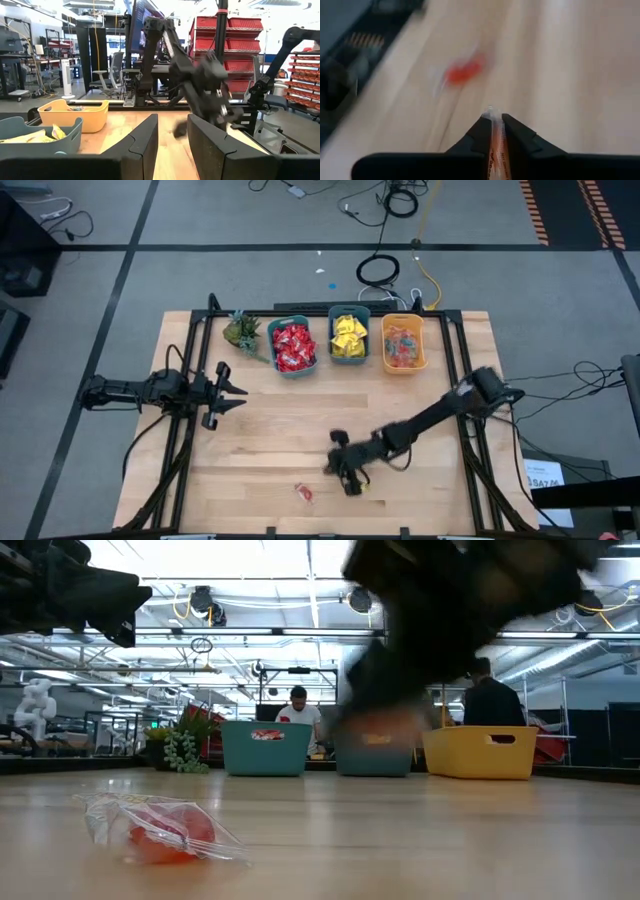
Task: Sort candy
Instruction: Put the orange gummy candy into the yellow bin, then put the red gummy candy into the yellow bin
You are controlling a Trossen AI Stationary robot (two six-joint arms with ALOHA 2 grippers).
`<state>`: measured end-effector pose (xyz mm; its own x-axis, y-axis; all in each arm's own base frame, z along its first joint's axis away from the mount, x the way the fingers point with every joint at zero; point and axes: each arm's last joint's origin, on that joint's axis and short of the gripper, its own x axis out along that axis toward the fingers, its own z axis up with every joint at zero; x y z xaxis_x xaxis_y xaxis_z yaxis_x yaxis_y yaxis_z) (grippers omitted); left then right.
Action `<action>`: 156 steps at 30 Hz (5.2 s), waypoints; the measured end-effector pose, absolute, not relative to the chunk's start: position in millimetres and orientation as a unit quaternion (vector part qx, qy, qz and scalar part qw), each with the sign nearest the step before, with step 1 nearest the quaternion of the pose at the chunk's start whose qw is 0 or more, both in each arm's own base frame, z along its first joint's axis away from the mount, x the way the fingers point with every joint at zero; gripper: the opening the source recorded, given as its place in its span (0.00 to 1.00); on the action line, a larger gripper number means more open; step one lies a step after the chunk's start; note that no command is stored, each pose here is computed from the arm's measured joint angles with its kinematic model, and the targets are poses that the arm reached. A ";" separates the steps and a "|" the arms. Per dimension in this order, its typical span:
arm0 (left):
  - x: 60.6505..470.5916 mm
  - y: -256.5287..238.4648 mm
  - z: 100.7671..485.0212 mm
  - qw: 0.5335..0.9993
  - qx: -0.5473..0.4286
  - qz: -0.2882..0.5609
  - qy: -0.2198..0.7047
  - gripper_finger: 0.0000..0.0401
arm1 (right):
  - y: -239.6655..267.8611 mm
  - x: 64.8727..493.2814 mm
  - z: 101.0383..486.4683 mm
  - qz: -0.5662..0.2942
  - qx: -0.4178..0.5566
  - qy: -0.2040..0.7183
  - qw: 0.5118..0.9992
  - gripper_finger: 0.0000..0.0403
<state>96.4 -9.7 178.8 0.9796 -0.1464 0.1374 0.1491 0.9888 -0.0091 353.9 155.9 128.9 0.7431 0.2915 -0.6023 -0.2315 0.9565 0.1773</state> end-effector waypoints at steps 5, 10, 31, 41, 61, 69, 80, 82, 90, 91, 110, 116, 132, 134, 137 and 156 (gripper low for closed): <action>96.3 -9.7 179.0 0.995 -0.010 -0.074 -0.069 0.28 | 115.2 354.6 183.1 0.082 0.066 0.290 0.951 0.03; 96.3 -9.7 178.9 0.995 -0.010 -0.074 -0.069 0.28 | 52.6 343.2 230.6 -0.017 0.154 0.271 0.950 0.02; 96.3 -9.7 178.9 0.995 -0.010 -0.074 -0.069 0.28 | -130.2 239.3 274.0 -0.370 0.260 0.305 0.838 0.02; 96.4 -9.7 178.8 0.995 -0.010 -0.074 -0.068 0.28 | -158.8 203.5 261.9 -0.430 0.276 0.381 0.770 0.22; 96.3 -9.8 178.8 0.995 -0.010 -0.075 -0.069 0.28 | -160.8 202.6 261.9 -0.388 0.300 0.382 0.783 0.71; 96.4 -9.7 178.8 0.995 -0.010 -0.074 -0.069 0.28 | -121.3 242.4 271.9 -0.210 0.216 0.360 0.883 0.65; 96.3 -9.7 179.0 0.995 -0.010 -0.074 -0.069 0.28 | -30.3 293.6 261.5 -0.031 0.105 0.359 0.927 0.61; 96.4 -9.8 178.9 0.995 -0.010 -0.074 -0.069 0.28 | -14.7 301.5 249.5 -0.021 0.096 0.381 0.919 0.61; 96.3 -9.8 178.9 0.995 -0.010 -0.074 -0.069 0.28 | 57.8 330.6 192.1 0.027 0.067 0.433 0.899 0.61; 96.3 -9.8 179.0 0.995 -0.010 -0.074 -0.069 0.28 | 67.8 334.1 185.1 0.035 0.070 0.430 0.899 0.61; 96.3 -9.7 179.2 0.995 -0.010 -0.074 -0.070 0.28 | 231.2 410.0 129.1 0.083 0.009 0.347 0.934 0.61; 96.3 -9.8 178.9 0.995 -0.010 -0.075 -0.069 0.28 | 238.9 421.6 97.1 0.041 0.006 0.367 0.929 0.59; 96.3 -9.8 179.0 0.995 -0.010 -0.075 -0.069 0.28 | 204.8 421.8 126.9 0.033 0.039 0.423 0.905 0.07; 96.4 -9.8 178.8 0.995 -0.010 -0.075 -0.068 0.28 | 185.3 425.8 142.8 0.021 0.027 0.420 0.907 0.04; 96.3 -9.7 179.1 0.995 -0.010 -0.074 -0.070 0.28 | 156.1 426.7 171.5 0.001 0.011 0.420 0.908 0.01; 96.3 -9.8 178.9 0.995 -0.010 -0.075 -0.069 0.28 | -46.7 303.8 269.0 -0.215 0.091 0.326 0.916 0.02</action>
